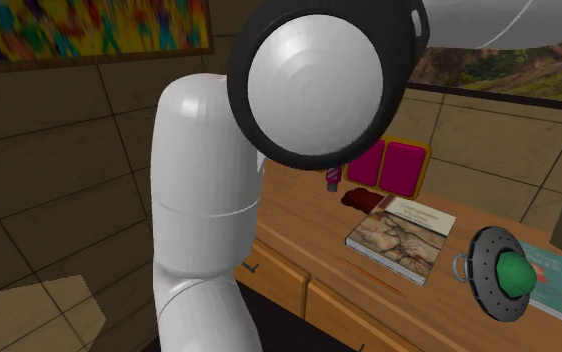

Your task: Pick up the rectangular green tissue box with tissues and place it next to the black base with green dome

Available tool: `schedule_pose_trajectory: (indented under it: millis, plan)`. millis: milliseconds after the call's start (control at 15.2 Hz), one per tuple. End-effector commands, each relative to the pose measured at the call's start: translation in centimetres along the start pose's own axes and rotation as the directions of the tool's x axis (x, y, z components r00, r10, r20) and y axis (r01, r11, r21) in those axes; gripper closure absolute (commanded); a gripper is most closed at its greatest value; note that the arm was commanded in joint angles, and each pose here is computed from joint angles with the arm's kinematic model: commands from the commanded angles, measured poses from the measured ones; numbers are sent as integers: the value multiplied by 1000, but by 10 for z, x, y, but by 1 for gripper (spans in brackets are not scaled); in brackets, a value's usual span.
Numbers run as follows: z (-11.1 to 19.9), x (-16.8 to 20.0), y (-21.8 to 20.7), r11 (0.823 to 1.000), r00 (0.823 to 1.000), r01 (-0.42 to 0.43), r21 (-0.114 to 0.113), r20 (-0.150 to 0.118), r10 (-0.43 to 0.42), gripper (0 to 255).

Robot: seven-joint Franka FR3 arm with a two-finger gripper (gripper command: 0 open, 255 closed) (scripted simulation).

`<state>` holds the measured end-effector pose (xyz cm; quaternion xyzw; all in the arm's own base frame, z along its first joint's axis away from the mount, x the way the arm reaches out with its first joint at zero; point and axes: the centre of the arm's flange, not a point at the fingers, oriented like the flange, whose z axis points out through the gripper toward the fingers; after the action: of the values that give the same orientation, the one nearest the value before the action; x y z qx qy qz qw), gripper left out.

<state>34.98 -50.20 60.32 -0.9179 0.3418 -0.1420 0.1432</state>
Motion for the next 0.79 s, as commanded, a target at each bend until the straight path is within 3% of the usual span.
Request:
schedule_pose_trajectory:
  millis: [0,198,726]
  plan:
    - [-7,15,20,1000,1000,3,1,1,-3,255]
    - [-16,40,55,1000,1000,3,1,1,-3,255]
    - [22,33,70,1000,1000,3,1,1,-3,255]
